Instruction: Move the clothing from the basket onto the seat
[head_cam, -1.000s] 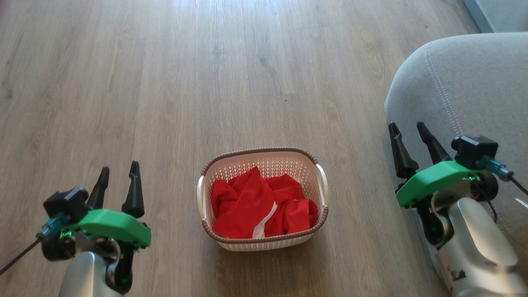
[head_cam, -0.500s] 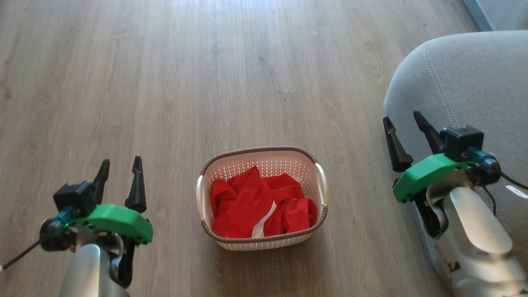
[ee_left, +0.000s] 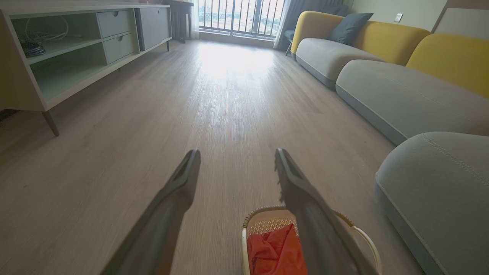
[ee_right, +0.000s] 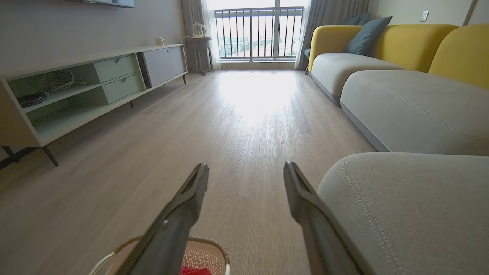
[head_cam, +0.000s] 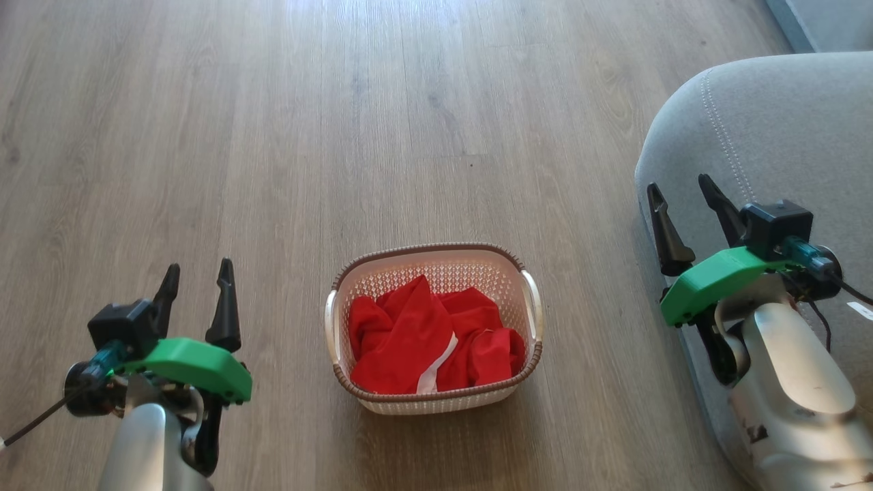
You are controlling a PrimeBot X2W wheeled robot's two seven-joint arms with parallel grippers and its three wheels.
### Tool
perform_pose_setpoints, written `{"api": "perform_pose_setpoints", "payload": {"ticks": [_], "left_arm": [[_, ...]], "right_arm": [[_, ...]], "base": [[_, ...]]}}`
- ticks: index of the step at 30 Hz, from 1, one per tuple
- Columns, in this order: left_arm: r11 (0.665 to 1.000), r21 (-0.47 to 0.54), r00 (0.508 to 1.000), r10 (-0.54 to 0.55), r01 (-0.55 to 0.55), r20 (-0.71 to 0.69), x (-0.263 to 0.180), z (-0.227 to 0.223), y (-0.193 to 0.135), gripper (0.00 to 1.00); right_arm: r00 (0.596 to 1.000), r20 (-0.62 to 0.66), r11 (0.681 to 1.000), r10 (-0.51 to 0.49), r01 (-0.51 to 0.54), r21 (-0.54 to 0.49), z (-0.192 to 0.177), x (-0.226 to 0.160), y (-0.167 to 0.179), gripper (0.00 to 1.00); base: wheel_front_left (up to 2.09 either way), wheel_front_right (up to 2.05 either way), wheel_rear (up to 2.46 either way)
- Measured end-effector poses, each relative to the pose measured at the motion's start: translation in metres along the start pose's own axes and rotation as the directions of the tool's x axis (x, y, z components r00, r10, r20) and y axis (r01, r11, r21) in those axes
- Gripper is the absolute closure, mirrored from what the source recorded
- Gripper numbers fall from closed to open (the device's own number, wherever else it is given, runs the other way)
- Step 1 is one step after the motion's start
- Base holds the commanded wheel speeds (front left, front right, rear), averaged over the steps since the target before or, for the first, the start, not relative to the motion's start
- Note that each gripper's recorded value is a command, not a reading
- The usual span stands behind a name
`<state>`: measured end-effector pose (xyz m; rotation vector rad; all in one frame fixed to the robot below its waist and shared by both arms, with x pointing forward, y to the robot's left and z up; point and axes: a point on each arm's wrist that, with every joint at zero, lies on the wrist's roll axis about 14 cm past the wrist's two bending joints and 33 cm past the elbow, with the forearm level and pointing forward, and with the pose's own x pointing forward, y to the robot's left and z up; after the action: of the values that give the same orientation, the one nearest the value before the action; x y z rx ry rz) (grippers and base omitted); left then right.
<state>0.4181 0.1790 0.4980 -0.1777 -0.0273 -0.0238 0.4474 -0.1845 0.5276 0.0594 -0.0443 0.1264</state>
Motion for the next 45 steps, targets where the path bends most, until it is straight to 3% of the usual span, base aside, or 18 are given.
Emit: {"api": "perform_pose_setpoints", "payload": {"ticks": [16, 26, 36, 45], "left_arm": [[0.999, -0.035, 0.999, -0.016, 0.014, -0.049, 0.006, -0.02, -0.006, 0.0], [0.995, -0.056, 0.989, -0.084, 0.078, -0.124, 0.048, -0.057, -0.029, 0.0], [0.98, -0.123, 0.952, -0.181, 0.154, -0.248, 0.087, -0.128, -0.06, 0.0], [0.961, -0.175, 0.875, -0.267, 0.213, -0.404, 0.1, -0.219, -0.088, 0.0]], "right_arm": [[0.999, 0.044, 1.0, -0.008, 0.008, -0.01, 0.007, 0.011, -0.003, 0.0], [0.996, 0.084, 1.0, -0.001, 0.001, -0.008, 0.007, 0.056, -0.007, 0.0], [0.996, 0.089, 1.0, 0.006, -0.004, -0.019, -0.024, 0.105, -0.015, 0.0], [1.0, 0.009, 1.0, 0.008, -0.008, -0.026, -0.089, 0.134, -0.026, 0.0]], "base": [[0.0, 0.0, 0.0], [0.0, 0.0, 0.0], [0.0, 0.0, 0.0], [0.0, 0.0, 0.0]]}}
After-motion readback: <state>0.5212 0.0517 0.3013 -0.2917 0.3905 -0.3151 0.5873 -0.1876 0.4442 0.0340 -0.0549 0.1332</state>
